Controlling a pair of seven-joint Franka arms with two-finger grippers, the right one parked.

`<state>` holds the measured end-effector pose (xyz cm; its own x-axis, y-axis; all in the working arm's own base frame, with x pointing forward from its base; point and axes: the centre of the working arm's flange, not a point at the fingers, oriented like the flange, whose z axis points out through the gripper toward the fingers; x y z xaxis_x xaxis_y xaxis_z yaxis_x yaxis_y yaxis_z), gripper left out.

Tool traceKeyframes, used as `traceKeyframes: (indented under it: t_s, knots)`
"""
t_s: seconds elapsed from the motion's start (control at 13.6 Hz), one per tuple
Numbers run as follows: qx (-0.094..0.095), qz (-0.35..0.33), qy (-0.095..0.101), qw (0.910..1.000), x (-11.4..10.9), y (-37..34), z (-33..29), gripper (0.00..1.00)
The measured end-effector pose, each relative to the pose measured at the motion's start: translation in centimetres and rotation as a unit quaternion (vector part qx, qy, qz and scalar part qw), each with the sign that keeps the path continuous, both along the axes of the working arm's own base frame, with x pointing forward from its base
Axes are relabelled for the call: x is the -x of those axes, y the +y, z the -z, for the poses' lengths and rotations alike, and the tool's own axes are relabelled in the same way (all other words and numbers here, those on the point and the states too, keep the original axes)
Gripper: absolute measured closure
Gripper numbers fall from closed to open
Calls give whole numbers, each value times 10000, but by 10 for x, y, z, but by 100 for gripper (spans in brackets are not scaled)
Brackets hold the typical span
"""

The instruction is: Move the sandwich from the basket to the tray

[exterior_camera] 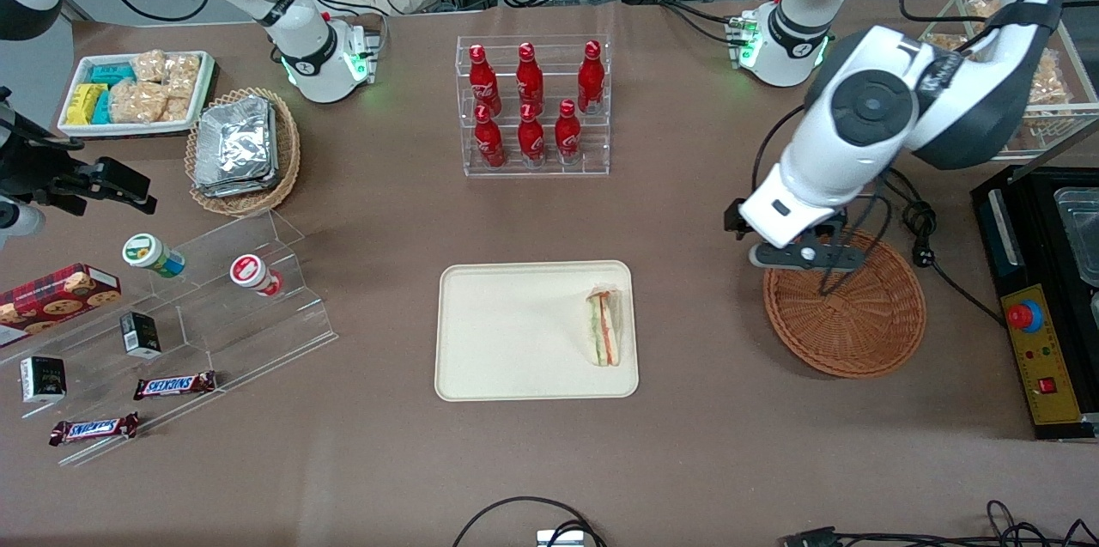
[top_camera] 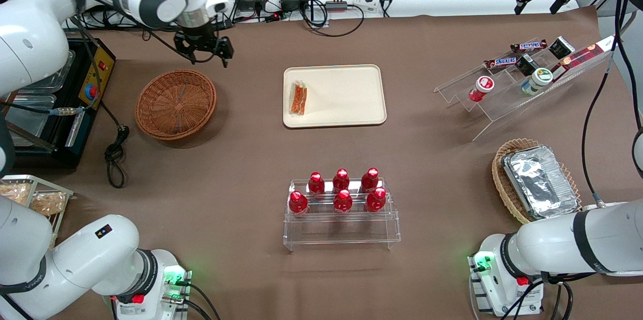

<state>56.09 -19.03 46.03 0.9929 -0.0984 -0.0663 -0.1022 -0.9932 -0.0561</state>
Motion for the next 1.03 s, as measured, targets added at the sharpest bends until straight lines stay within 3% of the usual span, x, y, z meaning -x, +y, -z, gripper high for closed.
traceKeyframes:
  t_s: [0.15, 0.44, 0.66, 0.81, 1.03]
  knots:
    - [137, 103, 66, 9998, -15, 56, -9, 0]
    - [-142, 191, -117, 9996, -21, 151, -41, 0]
    - [-214, 43, -152, 9996, -22, 188, -47, 1]
    - [-44, -43, -196, 9998, -26, 190, -56, 1]
    - [116, -51, -57, 9999, -37, 185, -78, 0]
